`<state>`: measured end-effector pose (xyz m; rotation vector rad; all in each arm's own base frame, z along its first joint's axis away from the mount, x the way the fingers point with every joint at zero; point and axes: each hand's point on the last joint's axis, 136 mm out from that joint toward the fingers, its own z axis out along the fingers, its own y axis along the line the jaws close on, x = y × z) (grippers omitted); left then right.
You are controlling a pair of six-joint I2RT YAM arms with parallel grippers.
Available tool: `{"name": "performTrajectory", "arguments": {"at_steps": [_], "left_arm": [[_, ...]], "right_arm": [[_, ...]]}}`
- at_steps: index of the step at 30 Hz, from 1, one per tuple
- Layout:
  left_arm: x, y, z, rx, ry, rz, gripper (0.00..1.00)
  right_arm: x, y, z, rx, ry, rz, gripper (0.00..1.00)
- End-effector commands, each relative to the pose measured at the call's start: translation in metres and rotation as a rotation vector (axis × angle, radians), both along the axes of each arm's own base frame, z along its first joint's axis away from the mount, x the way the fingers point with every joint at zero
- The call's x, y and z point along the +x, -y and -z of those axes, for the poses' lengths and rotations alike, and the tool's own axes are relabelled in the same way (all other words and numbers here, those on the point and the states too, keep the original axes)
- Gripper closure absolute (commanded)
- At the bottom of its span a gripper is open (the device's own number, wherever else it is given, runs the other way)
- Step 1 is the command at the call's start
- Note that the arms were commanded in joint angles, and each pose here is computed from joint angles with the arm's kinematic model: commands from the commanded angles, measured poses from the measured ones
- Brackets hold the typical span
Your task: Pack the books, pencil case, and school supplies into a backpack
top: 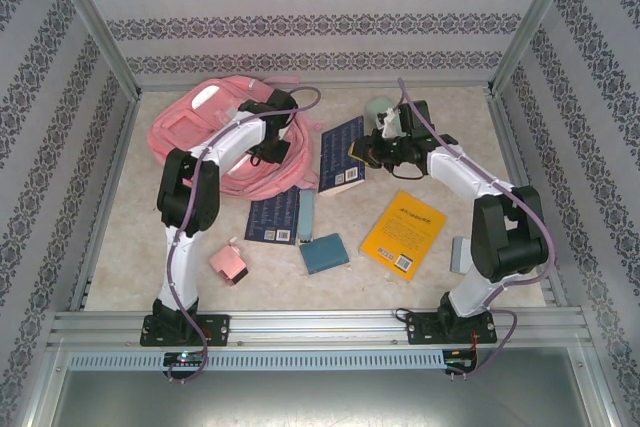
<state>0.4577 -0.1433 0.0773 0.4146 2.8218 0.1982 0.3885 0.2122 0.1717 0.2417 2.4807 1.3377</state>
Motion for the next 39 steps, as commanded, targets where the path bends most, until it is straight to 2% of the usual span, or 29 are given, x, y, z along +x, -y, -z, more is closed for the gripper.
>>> {"name": "performTrajectory", "arguments": {"at_steps": [1,6,12,18,25,29,33,39], "left_arm": [[-0.001,0.003,-0.067,-0.081,0.105,-0.044,1.0],[0.007,-0.013,-0.132,-0.235,0.227,-0.15,1.0],[0.014,-0.031,-0.18,-0.43,0.295,-0.233,1.0],[0.017,-0.04,-0.195,-0.539,0.305,-0.275,1.0],[0.028,-0.049,-0.214,-0.704,0.322,-0.349,1.0],[0.037,-0.053,-0.229,-0.79,0.334,-0.37,1.0],[0.044,-0.057,-0.24,-0.854,0.342,-0.366,1.0],[0.048,-0.059,-0.249,-0.912,0.34,-0.365,1.0]], "right_arm": [[0.005,-0.012,-0.042,0.147,0.096,0.007,1.0],[0.014,-0.016,-0.051,0.219,0.153,0.077,1.0],[0.021,-0.043,-0.059,0.249,0.22,0.117,1.0],[0.034,-0.074,-0.067,0.316,0.223,0.109,1.0],[0.052,-0.124,-0.053,0.333,0.217,0.161,1.0],[0.073,-0.153,-0.044,0.35,0.238,0.229,1.0],[0.096,-0.183,-0.036,0.43,0.22,0.261,1.0],[0.122,-0.224,-0.033,0.499,0.244,0.293,1.0]]}}
